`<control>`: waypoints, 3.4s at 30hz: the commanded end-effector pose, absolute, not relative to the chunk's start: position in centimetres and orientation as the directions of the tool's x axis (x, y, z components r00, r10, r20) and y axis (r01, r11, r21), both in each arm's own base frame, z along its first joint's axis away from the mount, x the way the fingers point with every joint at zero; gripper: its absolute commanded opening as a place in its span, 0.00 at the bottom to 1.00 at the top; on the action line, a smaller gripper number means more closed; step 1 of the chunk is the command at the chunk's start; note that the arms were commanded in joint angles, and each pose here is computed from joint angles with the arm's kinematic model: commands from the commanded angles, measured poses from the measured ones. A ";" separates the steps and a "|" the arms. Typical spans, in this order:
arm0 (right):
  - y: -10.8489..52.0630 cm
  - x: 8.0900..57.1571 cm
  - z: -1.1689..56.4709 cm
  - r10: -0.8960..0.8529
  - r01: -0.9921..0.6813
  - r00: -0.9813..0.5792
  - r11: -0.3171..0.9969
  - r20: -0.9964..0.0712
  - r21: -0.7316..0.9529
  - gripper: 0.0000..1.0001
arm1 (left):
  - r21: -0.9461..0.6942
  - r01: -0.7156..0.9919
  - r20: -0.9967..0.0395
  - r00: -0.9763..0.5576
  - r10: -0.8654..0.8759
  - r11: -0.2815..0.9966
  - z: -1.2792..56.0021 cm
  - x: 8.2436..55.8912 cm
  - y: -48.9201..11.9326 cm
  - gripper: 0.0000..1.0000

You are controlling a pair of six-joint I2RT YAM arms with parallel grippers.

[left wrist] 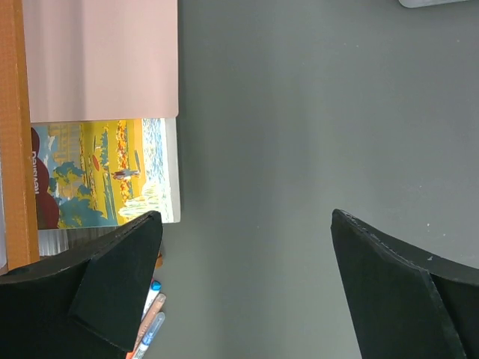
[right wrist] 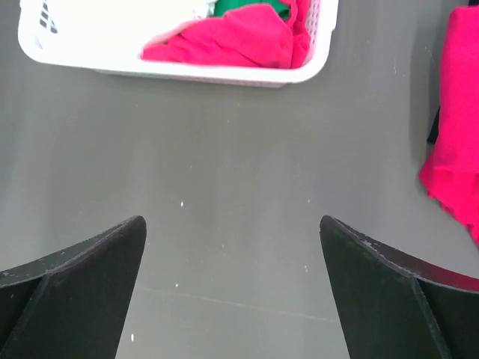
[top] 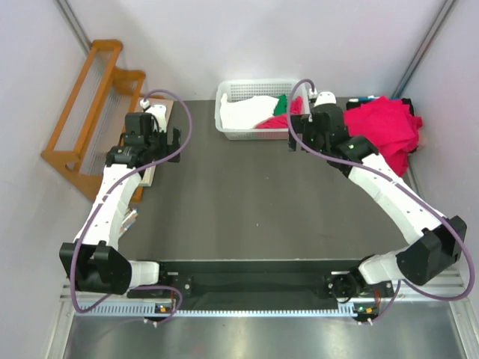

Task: Fold and stack the t-shirts
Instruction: Grab the tshirt from the pile, then move the tshirt to the center of the board

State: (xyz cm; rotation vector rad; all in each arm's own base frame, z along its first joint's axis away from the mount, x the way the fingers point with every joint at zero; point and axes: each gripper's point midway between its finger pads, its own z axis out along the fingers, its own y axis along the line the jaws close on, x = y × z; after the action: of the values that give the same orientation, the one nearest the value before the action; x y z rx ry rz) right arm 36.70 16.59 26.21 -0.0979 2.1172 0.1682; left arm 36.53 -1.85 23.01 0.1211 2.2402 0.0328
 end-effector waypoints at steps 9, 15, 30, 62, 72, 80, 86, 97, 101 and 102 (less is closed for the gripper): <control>18.8 50.5 29.5 0.048 -0.176 -0.464 0.974 -0.885 0.145 1.00 | 0.008 0.115 -0.805 -0.588 0.075 0.993 23.1 39.1 -3.1 0.99; 23.5 56.7 26.9 0.079 -0.253 -0.532 0.935 -0.843 0.247 0.97 | -0.047 0.133 -0.800 -0.599 0.042 0.990 23.4 41.7 -4.1 0.99; 29.0 55.4 14.6 0.099 -0.327 -0.753 0.802 -0.651 0.500 0.94 | -0.082 0.138 -0.790 -0.613 0.020 0.987 21.8 41.7 -4.4 0.99; 30.4 54.0 17.0 0.056 -0.416 -0.750 0.734 -0.659 0.536 0.46 | -0.033 0.106 -0.782 -0.622 0.041 0.994 20.1 41.1 -3.2 0.99; 29.1 54.5 19.3 0.046 -0.425 -0.695 0.779 -0.718 0.462 0.00 | -0.021 0.091 -0.770 -0.636 0.042 0.996 19.4 40.8 -2.8 0.99; 31.3 50.9 30.9 0.001 -0.616 -0.476 0.713 -0.880 0.334 0.00 | -0.095 0.076 -0.763 -0.646 -0.024 0.993 19.3 41.0 -2.4 0.99; 33.9 42.2 39.6 -0.078 -0.765 -0.279 0.621 -0.957 0.172 0.00 | -0.273 0.018 -0.723 -0.663 -0.193 0.962 20.2 41.9 0.1 0.99; 33.2 33.0 44.1 -0.055 -0.837 -0.207 0.527 -0.977 0.148 0.00 | -0.379 0.025 -0.684 -0.681 -0.262 0.925 20.5 41.3 0.1 0.99; 32.8 33.0 44.5 -0.055 -0.829 -0.203 0.542 -0.978 0.142 0.00 | -0.383 0.032 -0.692 -0.672 -0.264 0.923 21.2 41.1 0.0 0.99; 32.8 33.0 44.7 -0.053 -0.827 -0.199 0.545 -0.979 0.138 0.00 | -0.384 0.032 -0.689 -0.675 -0.263 0.923 21.2 40.9 -0.1 0.99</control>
State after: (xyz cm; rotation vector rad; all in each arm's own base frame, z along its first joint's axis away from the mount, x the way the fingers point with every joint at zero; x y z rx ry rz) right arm 32.86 32.81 42.95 -0.7588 1.7019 0.8653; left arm 40.99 0.61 18.39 -0.1902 2.3307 -0.4288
